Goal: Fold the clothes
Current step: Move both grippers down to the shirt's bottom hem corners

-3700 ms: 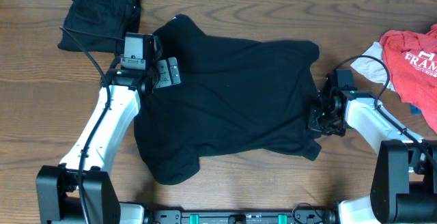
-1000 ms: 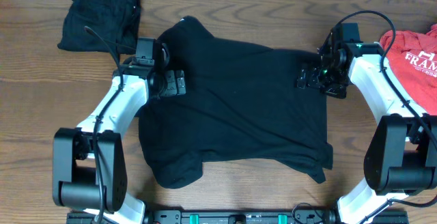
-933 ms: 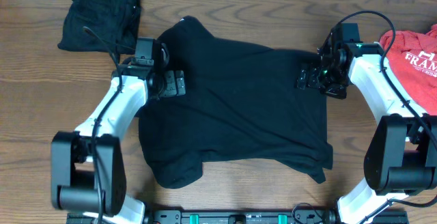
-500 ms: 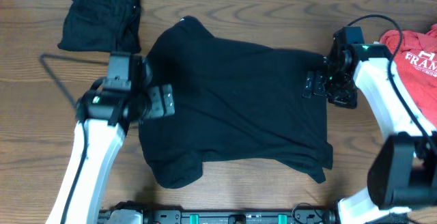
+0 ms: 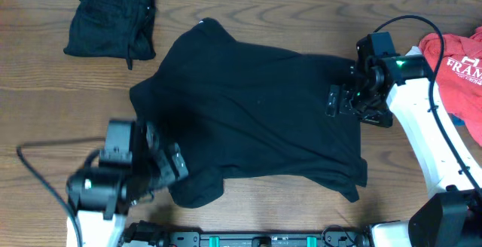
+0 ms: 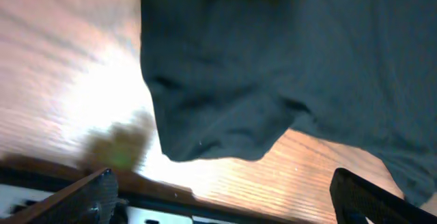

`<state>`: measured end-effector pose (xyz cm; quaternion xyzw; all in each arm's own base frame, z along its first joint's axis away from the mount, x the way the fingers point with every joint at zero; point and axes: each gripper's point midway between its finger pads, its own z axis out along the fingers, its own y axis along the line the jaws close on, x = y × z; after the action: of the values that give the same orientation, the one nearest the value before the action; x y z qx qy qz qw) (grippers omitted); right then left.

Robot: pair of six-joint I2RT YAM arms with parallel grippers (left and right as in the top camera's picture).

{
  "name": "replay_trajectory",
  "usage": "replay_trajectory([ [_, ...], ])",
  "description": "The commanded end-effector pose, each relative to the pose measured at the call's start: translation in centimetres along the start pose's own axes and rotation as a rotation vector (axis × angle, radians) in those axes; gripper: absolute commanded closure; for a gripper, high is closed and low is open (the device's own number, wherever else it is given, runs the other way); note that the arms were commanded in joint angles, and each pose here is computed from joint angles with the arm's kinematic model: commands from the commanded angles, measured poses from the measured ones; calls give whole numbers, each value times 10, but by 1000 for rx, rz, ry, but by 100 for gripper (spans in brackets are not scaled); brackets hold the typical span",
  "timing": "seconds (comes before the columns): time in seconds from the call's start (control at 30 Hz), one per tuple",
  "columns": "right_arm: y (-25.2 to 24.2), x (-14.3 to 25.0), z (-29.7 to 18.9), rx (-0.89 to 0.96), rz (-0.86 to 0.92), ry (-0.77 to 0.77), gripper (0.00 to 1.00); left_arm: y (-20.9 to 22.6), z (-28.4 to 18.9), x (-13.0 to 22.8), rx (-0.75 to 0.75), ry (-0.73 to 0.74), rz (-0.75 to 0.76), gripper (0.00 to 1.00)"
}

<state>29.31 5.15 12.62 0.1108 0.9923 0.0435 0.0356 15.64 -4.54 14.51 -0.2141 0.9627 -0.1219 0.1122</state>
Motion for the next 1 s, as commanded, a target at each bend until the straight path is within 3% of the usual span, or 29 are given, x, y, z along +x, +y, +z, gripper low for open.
replay_trajectory([
  [0.0, 1, 2, -4, 1, 34, -12, 1, 7, 9, 22, 42, 21, -83, 0],
  [0.43, 7, 18, -22, -17, 27, -46, 1, 16, 71, 50, 96, 123, -120, 0],
  [0.97, 19, 45, 9, -23, -6, 11, 1, 28, 115, 66, 66, 217, -154, 0],
])
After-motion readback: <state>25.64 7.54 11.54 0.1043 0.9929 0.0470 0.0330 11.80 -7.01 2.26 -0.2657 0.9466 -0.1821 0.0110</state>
